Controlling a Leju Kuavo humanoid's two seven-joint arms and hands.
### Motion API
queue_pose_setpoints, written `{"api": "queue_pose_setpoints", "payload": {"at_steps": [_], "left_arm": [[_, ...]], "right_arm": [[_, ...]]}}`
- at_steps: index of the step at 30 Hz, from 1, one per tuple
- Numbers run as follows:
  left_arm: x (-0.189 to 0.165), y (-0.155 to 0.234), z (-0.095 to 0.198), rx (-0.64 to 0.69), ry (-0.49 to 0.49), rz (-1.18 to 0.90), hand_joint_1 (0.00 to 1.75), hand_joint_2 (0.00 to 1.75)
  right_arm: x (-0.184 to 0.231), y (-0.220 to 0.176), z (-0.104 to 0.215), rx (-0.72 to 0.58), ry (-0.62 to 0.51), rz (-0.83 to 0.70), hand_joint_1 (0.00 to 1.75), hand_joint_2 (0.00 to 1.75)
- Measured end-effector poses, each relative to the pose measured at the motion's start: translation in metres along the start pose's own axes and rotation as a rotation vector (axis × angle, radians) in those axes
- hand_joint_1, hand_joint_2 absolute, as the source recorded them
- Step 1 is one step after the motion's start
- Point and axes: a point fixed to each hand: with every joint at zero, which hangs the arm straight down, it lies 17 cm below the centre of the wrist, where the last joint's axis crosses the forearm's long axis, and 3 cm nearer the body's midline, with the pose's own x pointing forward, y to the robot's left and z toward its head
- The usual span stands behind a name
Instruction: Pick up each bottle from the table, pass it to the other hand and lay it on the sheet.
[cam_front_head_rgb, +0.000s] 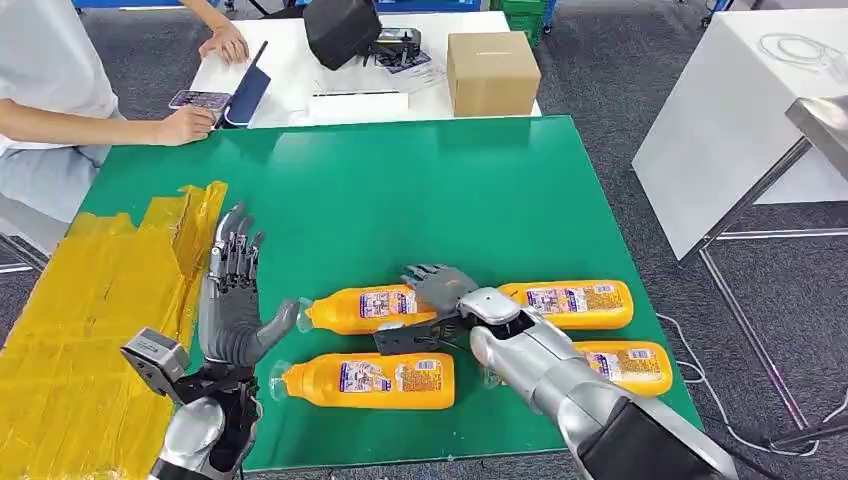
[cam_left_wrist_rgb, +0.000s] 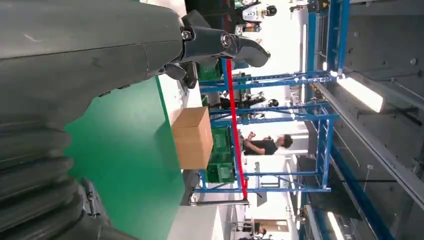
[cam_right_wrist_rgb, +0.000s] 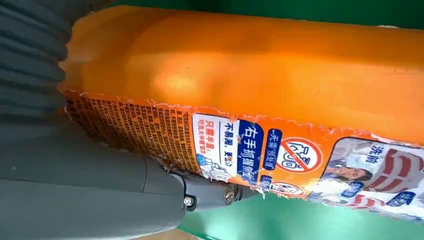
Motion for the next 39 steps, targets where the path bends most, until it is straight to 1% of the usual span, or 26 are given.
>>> {"api": "queue_pose_setpoints", "payload": {"at_steps": [1,3,5,6,7,11,16,18,22,23,26,27,32,33,37,39], "left_arm": [[0.000,0.000,0.000,0.000,0.000,0.000,0.00,1.75],[0.000,0.000,0.000,-0.001,0.000,0.000,0.00,1.75],[0.000,0.000,0.000,0.000,0.001,0.001,0.00,1.75],[0.000,-0.001,0.000,0.000,0.001,0.002,0.00,1.75],[-0.001,-0.001,-0.001,0.001,0.002,0.003,0.00,1.75],[-0.002,-0.001,0.000,0.001,0.008,0.004,0.00,1.75],[-0.003,-0.001,0.004,0.004,0.018,0.005,0.00,1.75],[-0.002,-0.001,0.005,0.005,0.018,0.006,0.00,1.75],[-0.001,0.000,0.006,0.007,0.020,0.007,0.00,1.75],[-0.001,-0.001,0.006,0.005,0.019,0.006,0.00,1.75],[-0.001,-0.001,0.007,0.002,0.020,0.007,0.00,1.75],[-0.001,-0.001,0.007,0.001,0.020,0.007,0.00,1.75],[-0.001,-0.001,0.007,0.001,0.021,0.007,0.00,1.75],[-0.001,-0.001,0.007,0.001,0.021,0.007,0.00,1.75],[-0.001,-0.002,0.008,0.000,0.021,0.008,0.00,1.75],[-0.001,-0.005,0.008,-0.004,0.021,0.004,0.00,1.75]], "right_arm": [[-0.001,0.000,0.000,0.003,0.005,0.008,0.49,1.75],[-0.003,0.001,0.000,0.006,0.018,0.021,1.29,1.75],[-0.004,0.000,-0.001,-0.004,0.028,0.033,1.64,1.75],[-0.004,-0.002,-0.001,-0.015,0.031,0.036,1.75,1.75],[-0.003,-0.004,-0.002,-0.028,0.033,0.038,1.73,1.75],[-0.003,-0.016,-0.003,-0.109,0.039,0.040,1.75,1.75],[0.007,-0.038,0.000,-0.282,0.009,-0.047,1.75,1.75],[0.009,-0.040,0.001,-0.305,0.007,-0.068,1.75,1.75],[0.010,-0.038,0.003,-0.310,0.006,-0.092,1.75,1.75],[0.011,-0.041,0.004,-0.337,-0.001,-0.111,1.75,1.75],[0.009,-0.067,0.017,-0.516,-0.007,-0.190,1.75,1.75],[0.006,-0.073,0.019,-0.544,-0.004,-0.206,1.75,1.75],[0.001,-0.071,0.027,-0.579,0.000,-0.247,1.75,1.75],[0.001,-0.075,0.030,-0.609,-0.007,-0.251,1.75,1.75],[-0.001,-0.103,0.052,-0.795,-0.032,-0.299,1.75,1.75],[-0.007,-0.116,0.069,-0.897,-0.037,-0.371,1.75,1.75]]}}
